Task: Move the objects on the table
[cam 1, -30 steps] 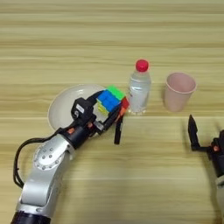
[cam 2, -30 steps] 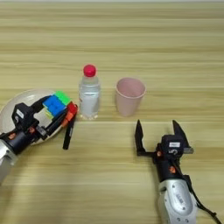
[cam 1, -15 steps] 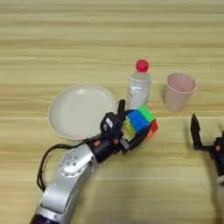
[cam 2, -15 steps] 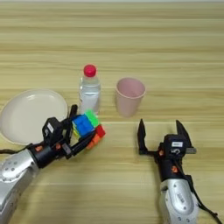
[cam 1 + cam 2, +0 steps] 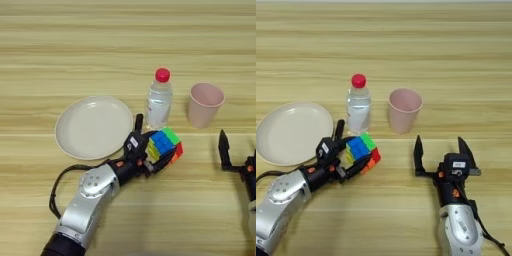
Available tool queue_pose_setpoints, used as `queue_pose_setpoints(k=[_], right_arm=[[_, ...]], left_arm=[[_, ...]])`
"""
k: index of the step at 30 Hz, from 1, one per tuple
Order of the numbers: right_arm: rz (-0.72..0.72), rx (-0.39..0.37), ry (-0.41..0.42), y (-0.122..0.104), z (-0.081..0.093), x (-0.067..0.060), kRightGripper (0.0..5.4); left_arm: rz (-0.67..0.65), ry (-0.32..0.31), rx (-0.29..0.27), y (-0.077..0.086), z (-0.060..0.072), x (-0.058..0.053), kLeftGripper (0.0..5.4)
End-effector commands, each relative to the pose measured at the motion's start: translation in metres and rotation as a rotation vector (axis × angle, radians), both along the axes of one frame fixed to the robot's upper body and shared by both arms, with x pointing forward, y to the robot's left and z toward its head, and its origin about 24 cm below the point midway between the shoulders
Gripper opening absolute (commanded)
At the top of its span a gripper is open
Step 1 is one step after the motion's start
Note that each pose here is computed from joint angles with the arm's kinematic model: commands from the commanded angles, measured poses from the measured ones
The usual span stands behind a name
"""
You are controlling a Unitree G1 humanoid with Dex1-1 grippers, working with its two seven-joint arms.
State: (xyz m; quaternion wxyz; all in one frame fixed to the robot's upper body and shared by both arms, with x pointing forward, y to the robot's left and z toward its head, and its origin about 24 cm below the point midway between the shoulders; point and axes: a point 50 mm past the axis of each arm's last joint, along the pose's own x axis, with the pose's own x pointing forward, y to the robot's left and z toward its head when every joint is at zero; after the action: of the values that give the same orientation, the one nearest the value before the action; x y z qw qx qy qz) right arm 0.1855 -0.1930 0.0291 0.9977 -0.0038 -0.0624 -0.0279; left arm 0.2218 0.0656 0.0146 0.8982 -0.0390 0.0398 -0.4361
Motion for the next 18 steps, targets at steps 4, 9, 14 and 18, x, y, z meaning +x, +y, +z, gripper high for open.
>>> queue_pose_setpoints(k=[4, 9, 14, 18], right_arm=[[-0.007, 0.006, 0.001, 0.000, 0.001, 0.001, 5.40], [-0.003, 0.007, 0.003, 0.001, 0.000, 0.002, 5.40], [0.000, 0.007, 0.006, 0.001, 0.000, 0.002, 5.40], [0.001, 0.007, 0.007, 0.001, -0.001, 0.002, 5.40]], left_arm=[[-0.015, -0.001, 0.036, -0.003, -0.002, -0.002, 3.97], [-0.013, -0.027, 0.043, -0.003, 0.004, -0.005, 4.43], [0.001, -0.044, 0.039, 0.000, 0.011, -0.006, 4.92], [0.015, -0.057, 0.031, 0.001, 0.016, -0.006, 5.21]])
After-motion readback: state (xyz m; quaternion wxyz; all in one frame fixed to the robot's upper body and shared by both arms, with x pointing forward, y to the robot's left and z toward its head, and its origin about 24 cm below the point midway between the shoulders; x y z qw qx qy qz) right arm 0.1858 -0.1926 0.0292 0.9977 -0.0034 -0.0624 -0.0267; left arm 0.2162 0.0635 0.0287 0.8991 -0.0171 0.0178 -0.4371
